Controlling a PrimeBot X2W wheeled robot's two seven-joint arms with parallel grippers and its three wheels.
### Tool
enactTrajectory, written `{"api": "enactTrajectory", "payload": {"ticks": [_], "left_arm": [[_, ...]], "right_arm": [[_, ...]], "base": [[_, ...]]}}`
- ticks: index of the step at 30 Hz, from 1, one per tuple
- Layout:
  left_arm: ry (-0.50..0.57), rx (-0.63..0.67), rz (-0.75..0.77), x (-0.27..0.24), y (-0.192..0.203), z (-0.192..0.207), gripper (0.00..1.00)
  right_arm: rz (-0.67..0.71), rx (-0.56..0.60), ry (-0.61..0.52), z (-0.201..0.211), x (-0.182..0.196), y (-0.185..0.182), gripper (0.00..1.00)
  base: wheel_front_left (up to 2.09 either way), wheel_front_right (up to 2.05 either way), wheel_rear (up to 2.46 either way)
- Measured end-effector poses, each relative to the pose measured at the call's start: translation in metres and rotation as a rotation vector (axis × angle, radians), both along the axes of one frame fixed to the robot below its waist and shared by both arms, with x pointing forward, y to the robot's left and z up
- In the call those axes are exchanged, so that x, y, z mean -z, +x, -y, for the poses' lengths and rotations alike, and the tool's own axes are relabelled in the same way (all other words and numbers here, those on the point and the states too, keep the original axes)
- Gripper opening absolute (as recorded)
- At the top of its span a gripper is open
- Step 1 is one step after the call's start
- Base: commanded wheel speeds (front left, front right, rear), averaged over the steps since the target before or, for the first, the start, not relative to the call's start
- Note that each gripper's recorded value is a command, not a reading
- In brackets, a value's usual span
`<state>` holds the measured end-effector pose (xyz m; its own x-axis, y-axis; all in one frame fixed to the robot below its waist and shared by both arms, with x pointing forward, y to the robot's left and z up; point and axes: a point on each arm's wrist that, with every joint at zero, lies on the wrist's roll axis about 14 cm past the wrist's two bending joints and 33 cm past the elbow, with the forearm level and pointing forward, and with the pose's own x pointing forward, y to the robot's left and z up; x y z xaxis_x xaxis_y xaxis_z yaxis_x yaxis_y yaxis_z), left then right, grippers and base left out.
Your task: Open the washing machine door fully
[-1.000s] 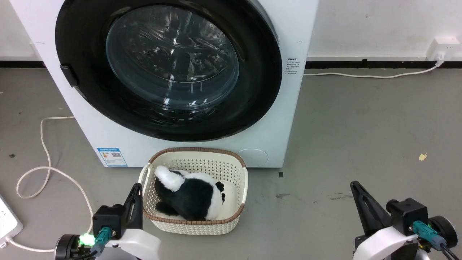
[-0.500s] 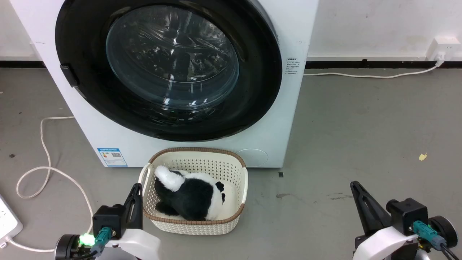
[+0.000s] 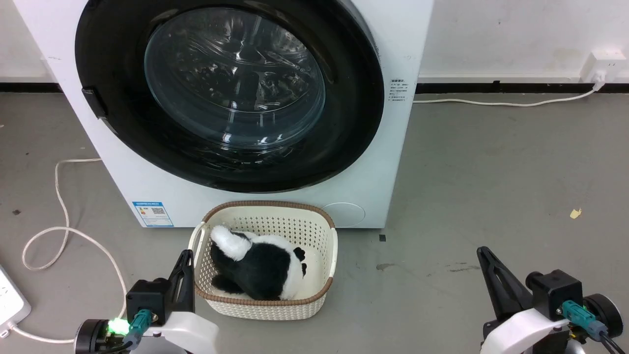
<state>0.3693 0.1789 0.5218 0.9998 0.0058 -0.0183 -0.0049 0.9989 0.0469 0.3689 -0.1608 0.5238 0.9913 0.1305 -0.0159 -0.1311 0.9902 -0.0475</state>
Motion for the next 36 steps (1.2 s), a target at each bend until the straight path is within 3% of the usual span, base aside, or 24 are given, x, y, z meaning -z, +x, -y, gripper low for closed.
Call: {"api": "enactTrajectory", "payload": {"ticks": [9,10,36], "left_arm": [[0.000,0.000,0.000,0.0000,0.0000,0.0000,0.00],[0.000,0.000,-0.001,0.0003,-0.0002,0.0000,1.00],[-0.009,-0.004,0.011,0.0039,0.0006,0.0010,1.00]], "right_arm": [[0.000,0.000,0.000,0.0000,0.0000,0.0000,0.00],[0.000,0.000,0.001,-0.0001,0.0000,-0.0001,1.00],[0.013,-0.013,0.074,-0.0046,0.0014,0.0063,1.00]], "base": [[0.00,0.00,0.00],[0.00,0.00,0.00],[0.00,0.00,0.00]]}}
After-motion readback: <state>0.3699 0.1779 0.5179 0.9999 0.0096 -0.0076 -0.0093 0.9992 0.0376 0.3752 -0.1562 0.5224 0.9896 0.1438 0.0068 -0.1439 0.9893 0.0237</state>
